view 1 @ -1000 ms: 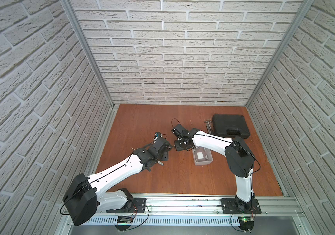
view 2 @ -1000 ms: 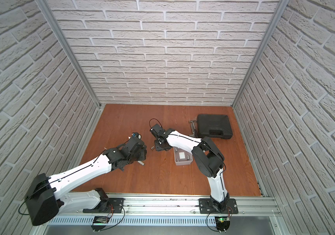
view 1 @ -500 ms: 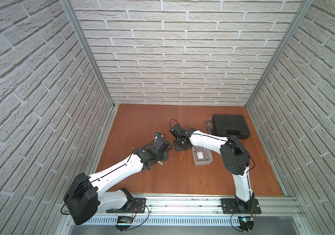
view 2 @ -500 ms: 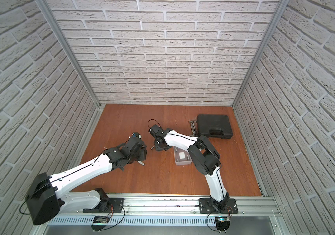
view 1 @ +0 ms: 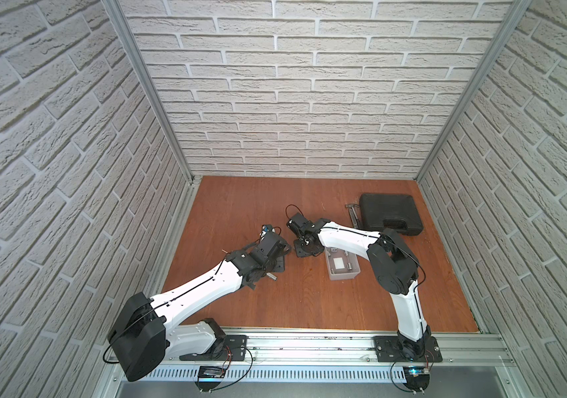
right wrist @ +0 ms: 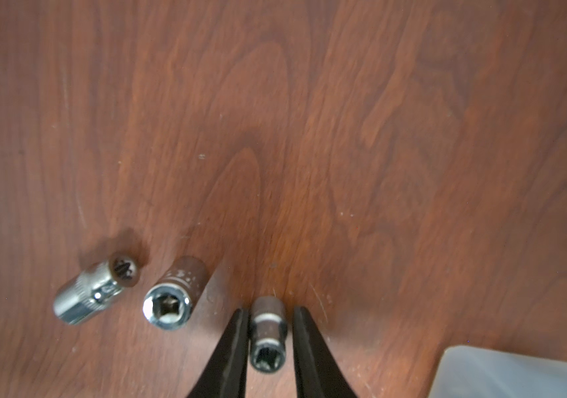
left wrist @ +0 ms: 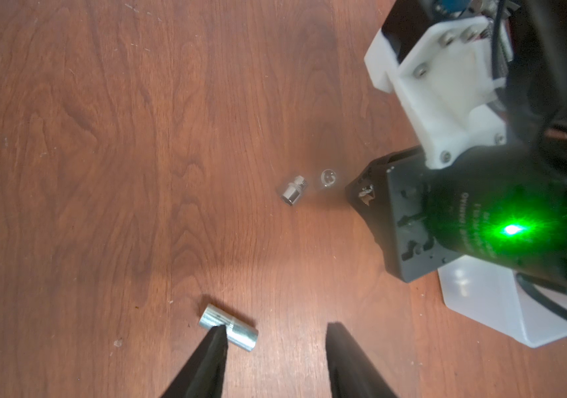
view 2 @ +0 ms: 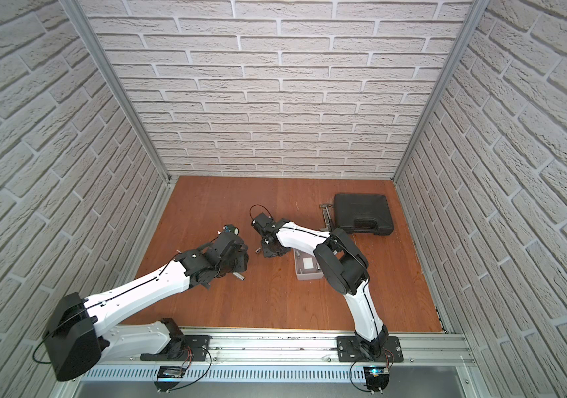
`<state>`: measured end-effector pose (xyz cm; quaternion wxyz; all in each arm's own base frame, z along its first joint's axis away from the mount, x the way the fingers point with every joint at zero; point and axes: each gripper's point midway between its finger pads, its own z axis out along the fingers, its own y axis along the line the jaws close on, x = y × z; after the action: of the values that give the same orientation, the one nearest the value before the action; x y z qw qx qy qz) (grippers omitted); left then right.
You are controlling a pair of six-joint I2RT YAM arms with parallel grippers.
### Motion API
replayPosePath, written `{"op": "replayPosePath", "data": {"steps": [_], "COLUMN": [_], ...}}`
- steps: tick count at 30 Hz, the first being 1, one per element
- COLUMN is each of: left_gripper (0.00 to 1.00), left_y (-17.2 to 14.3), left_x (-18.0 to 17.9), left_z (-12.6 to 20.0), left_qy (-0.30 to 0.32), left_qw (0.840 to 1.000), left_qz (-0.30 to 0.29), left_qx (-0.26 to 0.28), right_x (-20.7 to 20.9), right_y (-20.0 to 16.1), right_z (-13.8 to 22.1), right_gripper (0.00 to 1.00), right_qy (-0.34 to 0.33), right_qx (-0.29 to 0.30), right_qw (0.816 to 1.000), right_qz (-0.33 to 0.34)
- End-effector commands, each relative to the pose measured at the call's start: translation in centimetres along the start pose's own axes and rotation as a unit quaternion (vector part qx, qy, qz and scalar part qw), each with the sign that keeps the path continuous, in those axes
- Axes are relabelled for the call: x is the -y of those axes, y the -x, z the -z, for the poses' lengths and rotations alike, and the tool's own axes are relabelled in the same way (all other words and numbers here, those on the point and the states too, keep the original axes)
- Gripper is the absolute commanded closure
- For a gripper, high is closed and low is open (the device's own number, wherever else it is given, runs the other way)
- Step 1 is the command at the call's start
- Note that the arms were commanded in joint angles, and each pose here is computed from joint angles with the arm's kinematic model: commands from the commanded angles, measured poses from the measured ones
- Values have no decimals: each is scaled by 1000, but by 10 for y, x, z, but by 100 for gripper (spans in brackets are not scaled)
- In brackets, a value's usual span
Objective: Put the socket on the desktop into the storage box
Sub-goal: Pick up the socket head at the center of the board.
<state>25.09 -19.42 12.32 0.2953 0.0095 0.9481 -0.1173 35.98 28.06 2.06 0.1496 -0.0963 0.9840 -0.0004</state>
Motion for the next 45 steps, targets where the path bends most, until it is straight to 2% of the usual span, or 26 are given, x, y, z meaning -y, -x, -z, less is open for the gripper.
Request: {"op": "replayPosePath", "data": {"steps": [1, 16, 19, 21, 23, 30, 39, 45], "left_gripper": [48, 48, 48, 48, 48, 49, 49, 51], "left_y": [-1, -3, -2, -2, -1, 0, 5, 7], "left_x": [-2, -2, -2, -2, -1, 1, 10, 22], "left_z": [-3, -5, -5, -5, -5, -3, -9, -12], "left_qy": [-2, -3, -3, -4, -5, -10, -24, -47], "left_qw": [1000, 1000, 1000, 1000, 1000, 1000, 1000, 999], "left_qz": [0, -1, 0, 1, 2, 1, -1, -3], "left_qx": [2, -1, 0, 0, 1, 3, 3, -2], "right_x": [-2, -2, -2, -3, -3, 3, -3, -3], "right_y": [4, 4, 4, 4, 5, 7, 7, -2], "right_z": [1, -5, -4, -2, 2, 28, 89, 116], "right_gripper": [73, 75, 83, 94, 98, 98, 98, 98], "right_qy": [-2, -6, -5, -2, 3, 13, 102, 155], "right_qx": [6, 5, 6, 8, 12, 39, 98, 126], "right_qw": [1000, 1000, 1000, 1000, 1000, 999, 990, 980], "right_qz": [0, 3, 4, 4, 3, -3, -16, -20]}}
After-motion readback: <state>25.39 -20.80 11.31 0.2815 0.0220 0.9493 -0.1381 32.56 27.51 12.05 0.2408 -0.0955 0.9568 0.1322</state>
